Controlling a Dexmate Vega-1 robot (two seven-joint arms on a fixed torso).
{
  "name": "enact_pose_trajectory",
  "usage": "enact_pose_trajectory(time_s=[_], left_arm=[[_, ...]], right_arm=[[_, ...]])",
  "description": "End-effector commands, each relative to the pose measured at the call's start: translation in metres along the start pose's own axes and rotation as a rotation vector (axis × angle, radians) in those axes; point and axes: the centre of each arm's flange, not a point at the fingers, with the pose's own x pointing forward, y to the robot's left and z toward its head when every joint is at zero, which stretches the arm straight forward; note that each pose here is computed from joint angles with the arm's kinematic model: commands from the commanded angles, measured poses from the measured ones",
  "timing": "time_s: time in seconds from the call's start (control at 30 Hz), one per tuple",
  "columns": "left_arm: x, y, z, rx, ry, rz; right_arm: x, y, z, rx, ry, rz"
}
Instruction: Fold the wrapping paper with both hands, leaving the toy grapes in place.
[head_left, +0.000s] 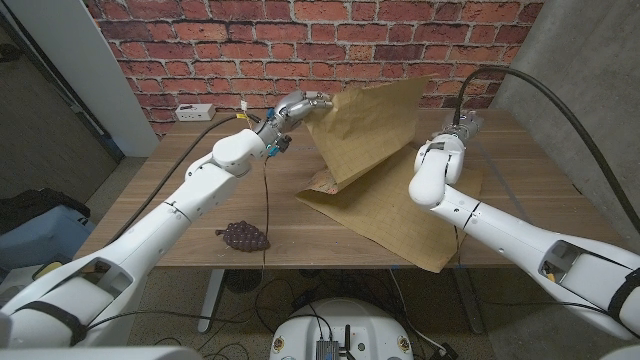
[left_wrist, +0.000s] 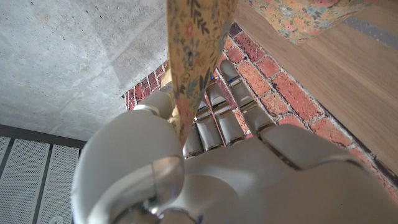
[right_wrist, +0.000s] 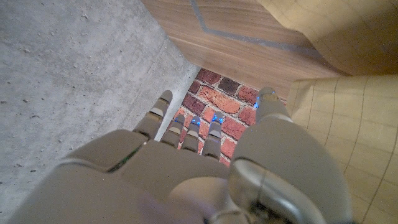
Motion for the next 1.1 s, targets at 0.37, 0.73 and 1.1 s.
enact_pose_trajectory(time_s=[0.37,0.73,1.1], left_arm=[[0.034,-0.040,-0.040,-0.114,0.123,-0.314],[0.038,-0.047,-0.039,-0.127,0.100,-0.472],[0.048,-0.067,-0.040,-0.159,0.132,-0.591]], right_arm=[[-0.005,-0.047,0.001,0.183,0.011,-0.262],[-0.001,-0.064,0.001,0.215,0.003,-0.304],[-0.010,-0.078,0.011,0.248,-0.078,-0.385]])
